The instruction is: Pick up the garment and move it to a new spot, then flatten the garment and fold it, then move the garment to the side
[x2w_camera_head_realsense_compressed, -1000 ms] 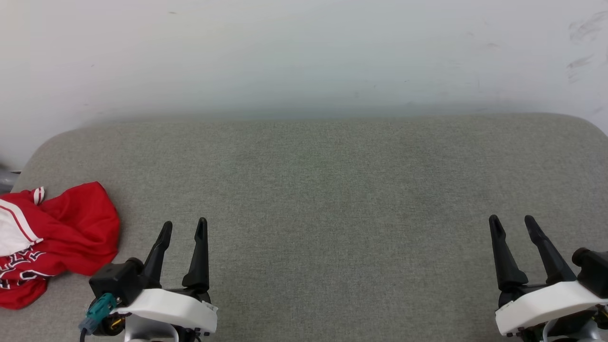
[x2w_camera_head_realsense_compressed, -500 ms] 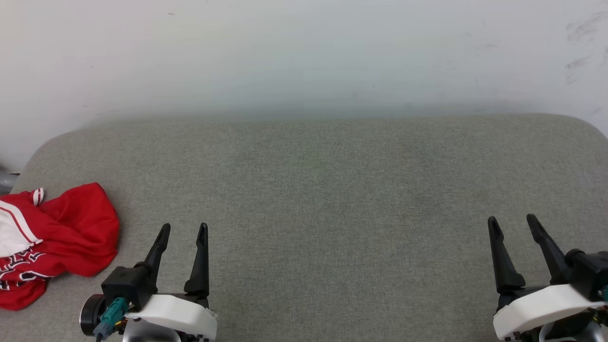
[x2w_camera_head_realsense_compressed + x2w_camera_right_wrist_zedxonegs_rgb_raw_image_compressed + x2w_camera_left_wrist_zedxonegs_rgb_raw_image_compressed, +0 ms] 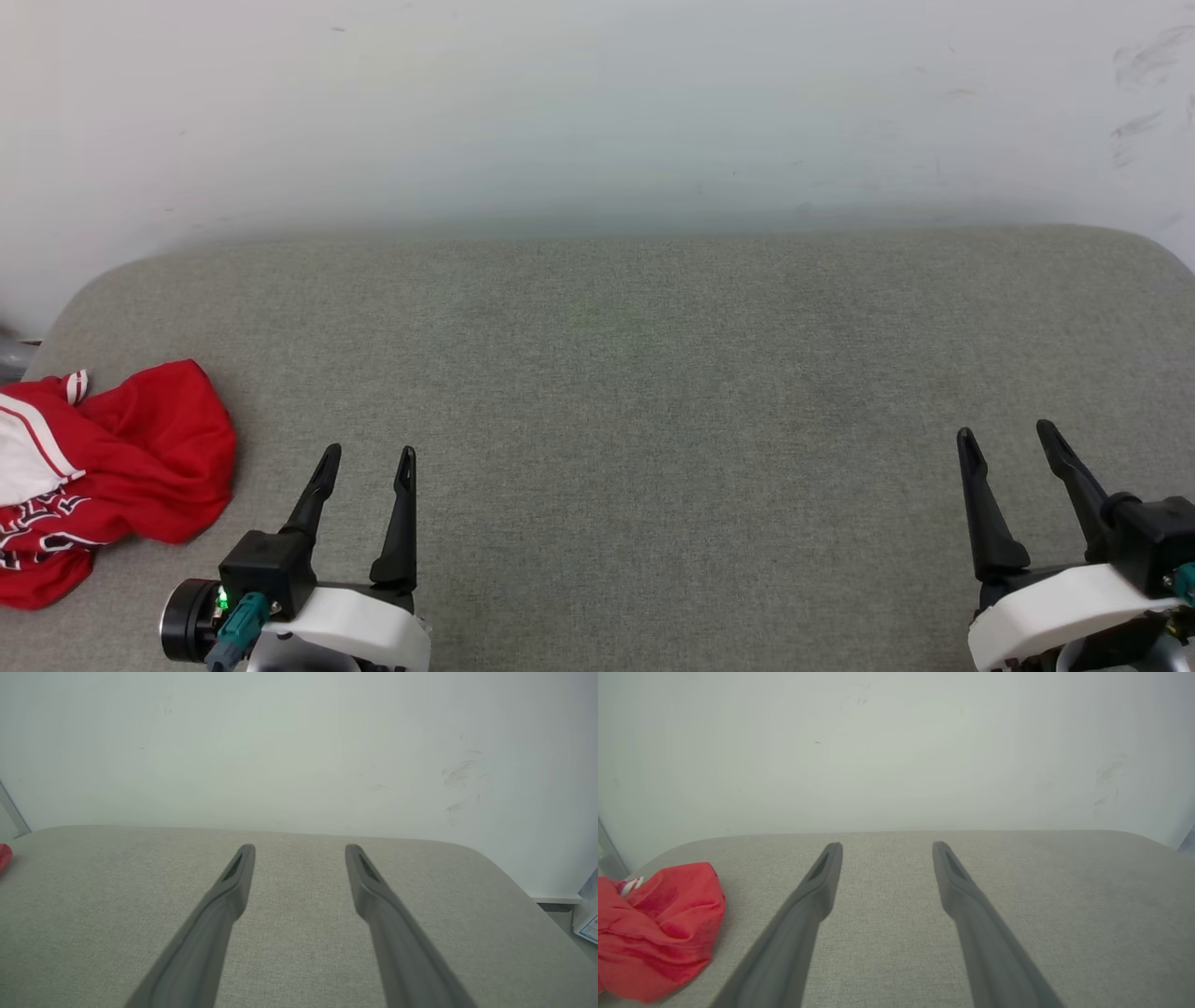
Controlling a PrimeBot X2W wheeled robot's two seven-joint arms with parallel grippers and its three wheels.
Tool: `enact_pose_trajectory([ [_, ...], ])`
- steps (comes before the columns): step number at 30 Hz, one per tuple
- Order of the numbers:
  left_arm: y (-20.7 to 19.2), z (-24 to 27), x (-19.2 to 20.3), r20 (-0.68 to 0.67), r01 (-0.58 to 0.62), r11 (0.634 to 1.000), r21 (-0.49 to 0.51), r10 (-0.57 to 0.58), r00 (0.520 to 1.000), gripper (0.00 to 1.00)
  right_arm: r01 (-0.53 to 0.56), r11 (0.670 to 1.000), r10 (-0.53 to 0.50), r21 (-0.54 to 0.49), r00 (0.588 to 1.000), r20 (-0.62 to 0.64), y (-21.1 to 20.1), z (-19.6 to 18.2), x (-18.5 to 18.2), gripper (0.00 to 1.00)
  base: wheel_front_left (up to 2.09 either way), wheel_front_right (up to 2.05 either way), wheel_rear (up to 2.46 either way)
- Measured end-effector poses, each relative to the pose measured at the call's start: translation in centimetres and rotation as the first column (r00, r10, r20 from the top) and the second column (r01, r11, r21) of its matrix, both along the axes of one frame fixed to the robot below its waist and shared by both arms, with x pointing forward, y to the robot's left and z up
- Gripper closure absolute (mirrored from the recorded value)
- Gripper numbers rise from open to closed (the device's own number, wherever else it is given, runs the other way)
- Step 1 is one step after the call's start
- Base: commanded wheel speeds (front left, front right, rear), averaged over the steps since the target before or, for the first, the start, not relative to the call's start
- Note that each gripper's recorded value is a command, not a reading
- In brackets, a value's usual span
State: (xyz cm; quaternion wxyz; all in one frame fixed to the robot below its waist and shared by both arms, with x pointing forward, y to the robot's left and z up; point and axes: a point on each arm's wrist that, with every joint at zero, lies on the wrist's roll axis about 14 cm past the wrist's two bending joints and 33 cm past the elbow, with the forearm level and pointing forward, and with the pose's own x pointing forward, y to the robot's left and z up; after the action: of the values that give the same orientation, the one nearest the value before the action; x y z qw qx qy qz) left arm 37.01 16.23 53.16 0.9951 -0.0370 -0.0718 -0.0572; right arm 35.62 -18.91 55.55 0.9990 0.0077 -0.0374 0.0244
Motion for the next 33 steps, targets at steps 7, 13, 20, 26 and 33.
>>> enact_pose_trajectory([
  [7, -0.2, 0.2, -0.1, 0.011, 0.011, 1.0, 0.0, -0.011, 1.0, 0.0, 0.005, 1.0, -0.005, -0.023, 1.0, 0.003, -0.1, 0.1, -0.1, 0.0, 0.0, 0.0, 0.0],
  [13, 0.0, 0.2, -0.3, 0.019, 0.008, 1.0, 0.004, -0.008, 1.0, 0.0, 0.003, 1.0, -0.003, -0.03, 1.0, 0.01, 0.0, 0.2, 0.0, 0.0, 0.0, 0.0, 0.0],
  [20, 1.4, 0.2, -0.8, 0.019, -0.033, 0.999, -0.033, 0.034, 0.999, 0.0, -0.034, 0.999, 0.034, 0.013, 0.999, 0.003, 1.1, 0.0, 0.5, 0.0, 0.0, 0.0, 0.0],
  [26, 3.4, 0.4, -1.7, 0.025, -0.093, 0.995, -0.029, 0.094, 0.995, 0.0, -0.097, 0.995, 0.097, 0.03, 0.995, 0.001, 3.1, -0.1, 1.4, 0.0, 0.0, 0.0, 0.0],
  [33, 6.3, 0.5, -3.2, 0.03, -0.177, 0.984, -0.004, 0.177, 0.984, 0.0, -0.187, 0.982, 0.188, 0.034, 0.982, -0.005, 6.3, -0.4, 2.5, 0.0, 0.0, 0.0, 0.0],
])
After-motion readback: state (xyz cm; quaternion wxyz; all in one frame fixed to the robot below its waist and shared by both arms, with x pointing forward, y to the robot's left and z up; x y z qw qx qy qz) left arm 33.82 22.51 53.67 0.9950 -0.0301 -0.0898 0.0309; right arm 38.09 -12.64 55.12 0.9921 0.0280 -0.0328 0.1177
